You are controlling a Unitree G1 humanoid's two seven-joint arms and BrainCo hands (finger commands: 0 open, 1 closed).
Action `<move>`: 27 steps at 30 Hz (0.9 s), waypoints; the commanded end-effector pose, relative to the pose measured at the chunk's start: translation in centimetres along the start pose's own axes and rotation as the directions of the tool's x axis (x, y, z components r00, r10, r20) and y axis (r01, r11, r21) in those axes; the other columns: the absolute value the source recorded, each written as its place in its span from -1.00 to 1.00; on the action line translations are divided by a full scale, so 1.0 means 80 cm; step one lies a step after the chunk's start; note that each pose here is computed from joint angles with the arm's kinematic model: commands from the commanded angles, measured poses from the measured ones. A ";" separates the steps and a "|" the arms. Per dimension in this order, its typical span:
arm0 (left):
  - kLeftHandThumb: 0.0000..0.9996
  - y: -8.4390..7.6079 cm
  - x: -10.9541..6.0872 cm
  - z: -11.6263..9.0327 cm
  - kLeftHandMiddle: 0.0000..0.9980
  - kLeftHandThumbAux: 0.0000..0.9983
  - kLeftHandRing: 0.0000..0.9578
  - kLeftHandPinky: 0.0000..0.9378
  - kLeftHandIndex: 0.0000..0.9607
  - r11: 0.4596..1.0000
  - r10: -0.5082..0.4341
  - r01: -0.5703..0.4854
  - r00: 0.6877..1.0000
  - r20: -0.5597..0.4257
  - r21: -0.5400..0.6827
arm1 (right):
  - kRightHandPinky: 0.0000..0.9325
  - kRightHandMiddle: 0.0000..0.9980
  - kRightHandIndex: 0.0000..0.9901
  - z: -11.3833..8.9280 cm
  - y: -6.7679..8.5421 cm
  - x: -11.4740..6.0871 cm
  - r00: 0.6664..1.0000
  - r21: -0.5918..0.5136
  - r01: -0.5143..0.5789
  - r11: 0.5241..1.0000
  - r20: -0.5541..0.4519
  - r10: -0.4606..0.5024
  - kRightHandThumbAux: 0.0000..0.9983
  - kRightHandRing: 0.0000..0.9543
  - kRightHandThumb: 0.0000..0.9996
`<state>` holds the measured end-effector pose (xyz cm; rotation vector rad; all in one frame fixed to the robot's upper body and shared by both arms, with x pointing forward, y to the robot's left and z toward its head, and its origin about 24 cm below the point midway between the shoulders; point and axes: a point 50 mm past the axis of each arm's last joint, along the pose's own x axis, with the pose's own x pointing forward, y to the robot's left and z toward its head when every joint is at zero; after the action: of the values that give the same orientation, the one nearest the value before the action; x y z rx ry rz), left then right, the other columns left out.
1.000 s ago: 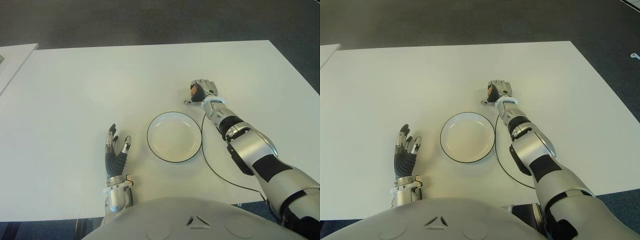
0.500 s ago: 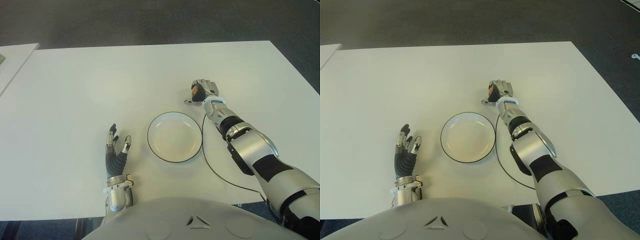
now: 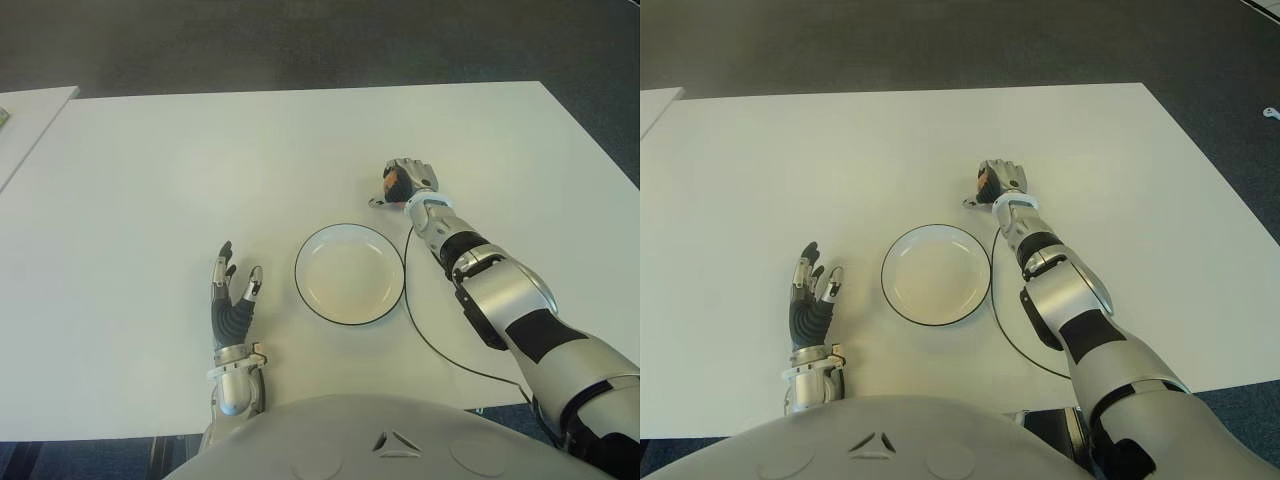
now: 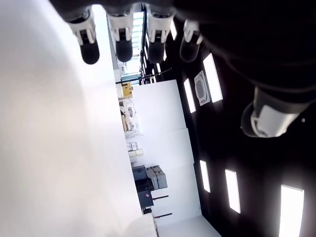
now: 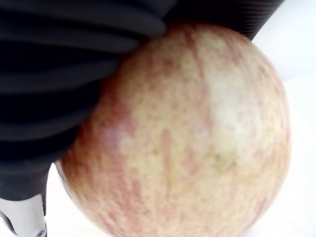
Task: Put the apples into the plate.
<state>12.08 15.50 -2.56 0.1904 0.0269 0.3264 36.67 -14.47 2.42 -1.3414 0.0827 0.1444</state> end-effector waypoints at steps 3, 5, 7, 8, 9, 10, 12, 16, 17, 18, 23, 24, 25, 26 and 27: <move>-1.00 -0.005 -0.008 -0.023 -1.00 -0.11 -1.00 -1.00 -0.94 0.999 -0.018 0.021 0.995 -0.095 0.038 | 0.60 0.62 -0.11 -0.014 0.020 -0.010 0.997 -0.012 -0.065 0.998 -0.030 0.064 0.42 0.67 0.45; -1.00 -0.006 -0.008 -0.023 -1.00 -0.10 -1.00 -1.00 -0.94 0.999 -0.020 0.023 0.995 -0.098 0.028 | 0.63 0.62 -0.11 -0.012 0.013 -0.007 0.998 -0.010 -0.054 0.999 -0.023 0.053 0.42 0.67 0.46; -1.00 -0.008 -0.007 -0.024 -1.00 -0.10 -1.00 -1.00 -0.93 1.000 -0.019 0.020 0.995 -0.102 0.014 | 0.64 0.62 -0.11 -0.007 0.003 -0.002 0.999 -0.005 -0.037 0.999 -0.012 0.037 0.42 0.67 0.46; -1.00 -0.009 -0.007 -0.024 -1.00 -0.09 -1.00 -1.00 -0.93 1.000 -0.015 0.016 0.995 -0.103 0.010 | 0.65 0.62 -0.11 -0.003 -0.005 0.002 1.000 -0.005 -0.021 1.000 0.001 0.021 0.42 0.67 0.46; -1.00 -0.010 -0.007 -0.024 -1.00 -0.09 -1.00 -1.00 -0.93 1.000 -0.011 0.012 0.995 -0.104 0.006 | 0.64 0.62 -0.11 0.001 -0.014 0.006 1.000 -0.006 -0.002 1.000 0.017 0.002 0.42 0.67 0.46; -1.00 -0.010 -0.007 -0.024 -1.00 -0.08 -1.00 -1.00 -0.92 1.000 -0.009 0.009 0.994 -0.105 0.005 | 0.59 0.62 -0.11 0.003 -0.019 0.008 1.000 -0.007 0.009 1.000 0.026 -0.009 0.42 0.67 0.46; -1.00 -0.012 -0.006 -0.024 -0.99 -0.08 -1.00 -1.00 -0.91 1.000 -0.003 0.003 0.994 -0.108 0.002 | 0.53 0.63 -0.11 0.008 -0.030 0.013 0.998 -0.011 0.032 0.999 0.048 -0.032 0.42 0.68 0.46; -1.00 -0.015 -0.005 -0.025 -0.97 -0.08 -1.00 -1.00 -0.86 1.000 0.023 -0.025 0.992 -0.125 -0.015 | 0.05 0.66 -0.11 0.023 -0.061 0.023 0.989 -0.039 0.090 0.995 0.125 -0.084 0.42 0.66 0.47; -1.00 -0.015 -0.004 -0.025 -0.97 -0.08 -1.00 -1.00 -0.85 0.999 0.026 -0.029 0.992 -0.127 -0.018 | 0.01 0.67 -0.11 0.024 -0.063 0.023 0.988 -0.042 0.093 0.995 0.131 -0.087 0.42 0.66 0.47; -1.00 -0.016 -0.003 -0.025 -0.96 -0.08 -1.00 -1.00 -0.84 0.999 0.036 -0.039 0.992 -0.122 -0.020 | -0.04 0.67 -0.11 0.025 -0.067 0.024 0.985 -0.048 0.101 0.994 0.144 -0.094 0.42 0.66 0.47; -1.00 -0.026 0.007 -0.020 -0.90 -0.09 -1.00 -1.00 -0.64 0.999 0.053 -0.052 0.996 -0.068 0.017 | -0.40 0.69 -0.11 0.029 -0.087 0.028 0.974 -0.062 0.138 0.988 0.191 -0.124 0.42 0.63 0.47; -1.00 -0.029 0.009 -0.017 -0.89 -0.09 -1.00 -1.00 -0.63 0.998 0.051 -0.050 0.997 -0.057 0.023 | -0.44 0.70 -0.11 0.030 -0.092 0.029 0.971 -0.062 0.145 0.988 0.199 -0.130 0.42 0.63 0.47; -1.00 -0.032 0.009 -0.014 -0.88 -0.10 -1.00 -1.00 -0.63 0.999 0.048 -0.046 0.998 -0.050 0.025 | -0.44 0.70 -0.11 0.031 -0.096 0.030 0.969 -0.062 0.151 0.987 0.207 -0.135 0.42 0.62 0.47; -1.00 -0.034 0.010 -0.012 -0.87 -0.12 -1.00 -1.00 -0.64 0.999 0.046 -0.045 0.998 -0.045 0.027 | -0.42 0.70 -0.11 0.032 -0.099 0.030 0.967 -0.062 0.154 0.986 0.213 -0.138 0.42 0.62 0.47; -1.00 -0.036 0.010 -0.010 -0.87 -0.13 -1.00 -1.00 -0.65 0.999 0.045 -0.044 0.998 -0.042 0.028 | -0.42 0.70 -0.11 0.032 -0.102 0.031 0.965 -0.061 0.160 0.985 0.221 -0.143 0.42 0.62 0.47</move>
<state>13.41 14.93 -2.36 0.2000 -0.0155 0.4053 39.84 -13.81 9.17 -1.3882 -0.1588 0.1574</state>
